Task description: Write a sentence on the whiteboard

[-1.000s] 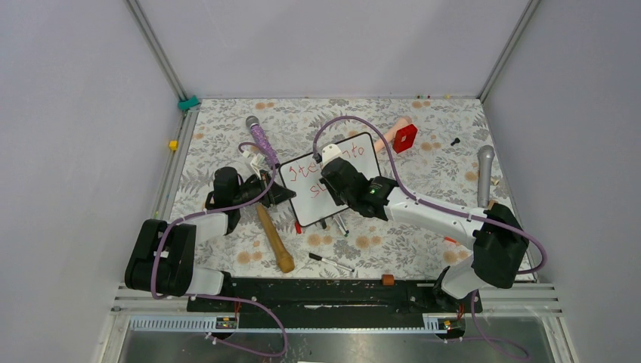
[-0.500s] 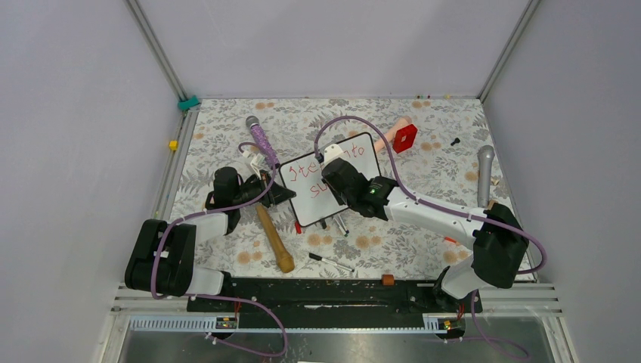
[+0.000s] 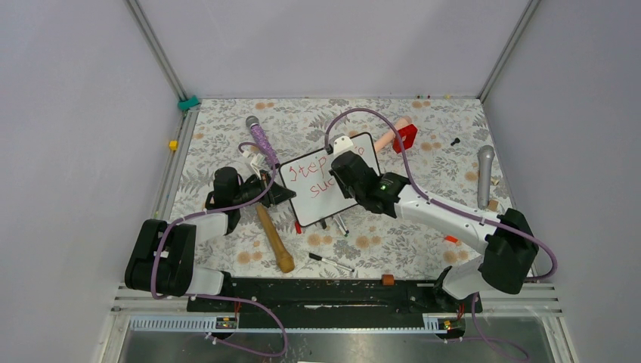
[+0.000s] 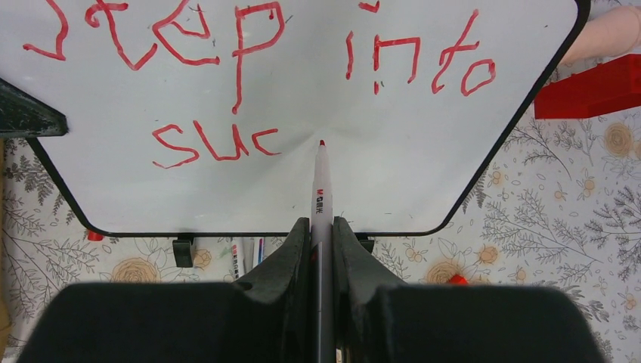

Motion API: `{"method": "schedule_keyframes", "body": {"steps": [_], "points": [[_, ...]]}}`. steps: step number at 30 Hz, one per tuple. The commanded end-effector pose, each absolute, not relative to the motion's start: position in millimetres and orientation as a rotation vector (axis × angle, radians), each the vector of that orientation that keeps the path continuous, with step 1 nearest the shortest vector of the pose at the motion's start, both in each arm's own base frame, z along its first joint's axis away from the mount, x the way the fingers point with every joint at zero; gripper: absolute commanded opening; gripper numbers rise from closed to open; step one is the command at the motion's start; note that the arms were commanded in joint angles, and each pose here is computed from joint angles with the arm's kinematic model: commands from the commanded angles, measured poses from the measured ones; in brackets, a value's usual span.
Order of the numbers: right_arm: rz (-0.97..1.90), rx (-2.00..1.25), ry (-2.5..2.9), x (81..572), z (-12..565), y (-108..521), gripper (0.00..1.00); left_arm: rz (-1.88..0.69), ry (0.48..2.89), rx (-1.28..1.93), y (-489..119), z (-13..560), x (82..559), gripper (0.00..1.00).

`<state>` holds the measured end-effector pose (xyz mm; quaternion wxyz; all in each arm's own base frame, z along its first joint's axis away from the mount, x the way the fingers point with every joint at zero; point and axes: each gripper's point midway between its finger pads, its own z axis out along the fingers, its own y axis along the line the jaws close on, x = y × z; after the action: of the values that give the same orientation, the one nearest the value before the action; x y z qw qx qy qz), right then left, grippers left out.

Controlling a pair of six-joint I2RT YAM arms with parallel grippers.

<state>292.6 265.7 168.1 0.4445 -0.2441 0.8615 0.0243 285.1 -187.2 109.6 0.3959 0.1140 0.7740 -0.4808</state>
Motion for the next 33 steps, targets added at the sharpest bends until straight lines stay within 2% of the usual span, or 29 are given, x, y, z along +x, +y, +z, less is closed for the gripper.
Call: {"method": "schedule_keyframes", "body": {"steps": [1, 21, 33], "points": [[0.08, -0.561, 2.11, 302, 182, 267, 0.0, -1.081, 2.01, 0.21, -172, 95, 304, 0.0], [0.082, -0.574, 2.12, 313, 177, 280, 0.0, -1.083, 2.011, 0.21, -172, 94, 303, 0.0], [0.185, -0.637, 2.123, 302, 173, 291, 0.0, -1.083, 2.01, 0.212, -173, 95, 303, 0.0]]}}
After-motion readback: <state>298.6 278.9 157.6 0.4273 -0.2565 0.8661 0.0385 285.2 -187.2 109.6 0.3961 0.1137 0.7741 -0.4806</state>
